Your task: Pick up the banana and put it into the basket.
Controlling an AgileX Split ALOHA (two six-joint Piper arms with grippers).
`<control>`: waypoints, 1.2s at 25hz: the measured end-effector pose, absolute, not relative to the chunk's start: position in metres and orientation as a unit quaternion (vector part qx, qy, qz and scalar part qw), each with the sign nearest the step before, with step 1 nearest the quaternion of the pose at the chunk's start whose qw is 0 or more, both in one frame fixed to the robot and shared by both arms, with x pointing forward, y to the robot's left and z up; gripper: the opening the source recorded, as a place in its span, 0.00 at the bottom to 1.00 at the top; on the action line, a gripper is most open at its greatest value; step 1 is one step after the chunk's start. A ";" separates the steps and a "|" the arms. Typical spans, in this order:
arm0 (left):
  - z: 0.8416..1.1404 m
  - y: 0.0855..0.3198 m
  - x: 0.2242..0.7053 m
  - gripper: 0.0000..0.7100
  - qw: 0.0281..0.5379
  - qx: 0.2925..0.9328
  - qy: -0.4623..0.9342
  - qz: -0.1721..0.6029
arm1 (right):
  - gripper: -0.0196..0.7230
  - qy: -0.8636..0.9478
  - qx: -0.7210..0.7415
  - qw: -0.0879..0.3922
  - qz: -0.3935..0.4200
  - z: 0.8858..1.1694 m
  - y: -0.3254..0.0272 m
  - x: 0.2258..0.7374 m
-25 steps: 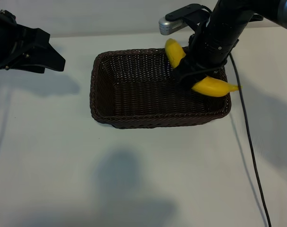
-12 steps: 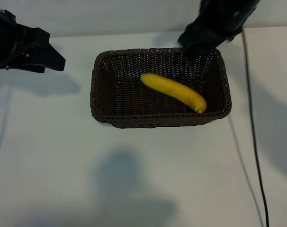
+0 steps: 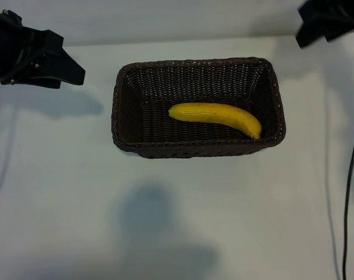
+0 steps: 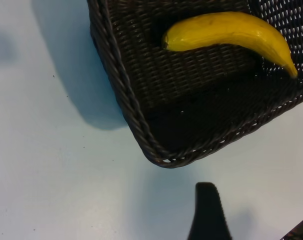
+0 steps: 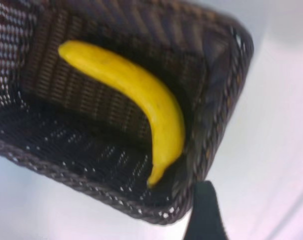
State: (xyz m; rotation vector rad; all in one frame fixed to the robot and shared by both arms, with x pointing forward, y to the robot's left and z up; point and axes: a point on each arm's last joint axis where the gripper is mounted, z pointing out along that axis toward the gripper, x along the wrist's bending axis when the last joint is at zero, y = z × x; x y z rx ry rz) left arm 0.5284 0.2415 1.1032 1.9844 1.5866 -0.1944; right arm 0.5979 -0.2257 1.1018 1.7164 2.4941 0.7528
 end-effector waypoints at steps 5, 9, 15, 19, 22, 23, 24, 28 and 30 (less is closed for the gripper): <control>1.103 0.242 0.529 0.73 0.294 0.744 0.596 -0.072 | 0.73 0.800 0.538 -0.010 0.266 1.082 -0.232 0.588; 1.103 0.241 0.529 0.73 0.294 0.745 0.594 -0.071 | 0.72 0.802 0.530 -0.010 0.276 1.080 -0.233 0.582; 1.103 0.241 0.528 0.73 0.293 0.750 0.589 -0.073 | 0.72 0.794 0.538 -0.009 0.284 1.080 -0.237 0.583; 1.103 0.241 0.527 0.73 0.290 0.752 0.586 -0.078 | 0.72 0.793 0.538 -0.010 0.286 1.080 -0.237 0.583; 1.103 0.241 0.527 0.73 0.291 0.752 0.585 -0.081 | 0.72 0.793 0.538 -0.010 0.286 1.080 -0.237 0.583; 1.103 0.241 0.527 0.73 0.292 0.753 0.585 -0.081 | 0.72 0.793 0.538 -0.011 0.286 1.080 -0.237 0.583; 1.103 0.241 0.527 0.73 0.292 0.753 0.585 -0.081 | 0.72 0.793 0.538 -0.011 0.286 1.080 -0.236 0.583; 1.103 0.240 0.526 0.73 0.290 0.753 0.584 -0.084 | 0.72 0.795 0.536 -0.018 0.284 1.080 -0.236 0.582; 1.103 0.240 0.526 0.73 0.289 0.754 0.584 -0.085 | 0.72 0.796 0.535 -0.023 0.281 1.080 -0.236 0.581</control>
